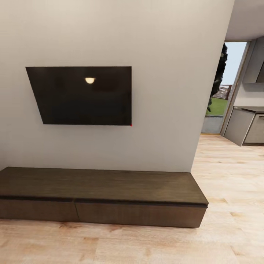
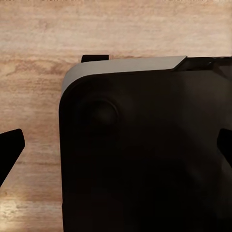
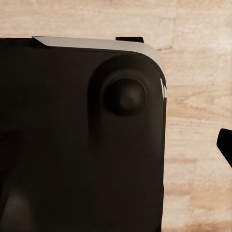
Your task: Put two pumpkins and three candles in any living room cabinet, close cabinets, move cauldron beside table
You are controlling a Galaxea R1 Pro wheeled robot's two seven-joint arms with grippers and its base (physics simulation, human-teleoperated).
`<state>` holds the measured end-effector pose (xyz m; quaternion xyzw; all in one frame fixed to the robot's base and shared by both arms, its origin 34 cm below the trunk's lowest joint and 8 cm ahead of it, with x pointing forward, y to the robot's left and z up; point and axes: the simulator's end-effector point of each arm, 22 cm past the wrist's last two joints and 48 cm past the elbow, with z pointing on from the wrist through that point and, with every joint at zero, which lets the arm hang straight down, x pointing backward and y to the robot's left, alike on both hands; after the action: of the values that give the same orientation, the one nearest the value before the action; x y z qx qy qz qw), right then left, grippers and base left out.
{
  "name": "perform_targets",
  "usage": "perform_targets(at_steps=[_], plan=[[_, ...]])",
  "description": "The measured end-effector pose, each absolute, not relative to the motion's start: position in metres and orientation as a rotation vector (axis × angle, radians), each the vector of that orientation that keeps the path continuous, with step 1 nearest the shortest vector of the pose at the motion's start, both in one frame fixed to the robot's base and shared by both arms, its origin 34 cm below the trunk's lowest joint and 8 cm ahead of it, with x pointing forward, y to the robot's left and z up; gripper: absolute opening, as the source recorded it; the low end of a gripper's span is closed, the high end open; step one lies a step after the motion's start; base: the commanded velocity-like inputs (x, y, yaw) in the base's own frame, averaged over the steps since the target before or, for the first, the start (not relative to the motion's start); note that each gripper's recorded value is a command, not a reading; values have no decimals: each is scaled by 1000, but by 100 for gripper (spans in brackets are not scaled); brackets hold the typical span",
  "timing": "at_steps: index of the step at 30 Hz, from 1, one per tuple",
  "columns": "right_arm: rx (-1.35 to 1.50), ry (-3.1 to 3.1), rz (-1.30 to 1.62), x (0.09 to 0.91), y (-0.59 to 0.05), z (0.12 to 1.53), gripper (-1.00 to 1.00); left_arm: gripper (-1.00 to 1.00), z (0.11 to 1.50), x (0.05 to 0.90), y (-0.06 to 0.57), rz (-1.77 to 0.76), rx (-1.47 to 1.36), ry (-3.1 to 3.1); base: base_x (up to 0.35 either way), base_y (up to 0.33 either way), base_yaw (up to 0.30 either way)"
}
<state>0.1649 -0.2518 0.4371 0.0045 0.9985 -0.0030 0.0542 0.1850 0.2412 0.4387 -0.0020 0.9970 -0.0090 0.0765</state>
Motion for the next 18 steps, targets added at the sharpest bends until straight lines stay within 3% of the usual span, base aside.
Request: perform_targets(at_steps=[18], plan=[[16,3034,-9,164,-252,421,100,100,424,193,243,-22,-6,2967,0,0,0]])
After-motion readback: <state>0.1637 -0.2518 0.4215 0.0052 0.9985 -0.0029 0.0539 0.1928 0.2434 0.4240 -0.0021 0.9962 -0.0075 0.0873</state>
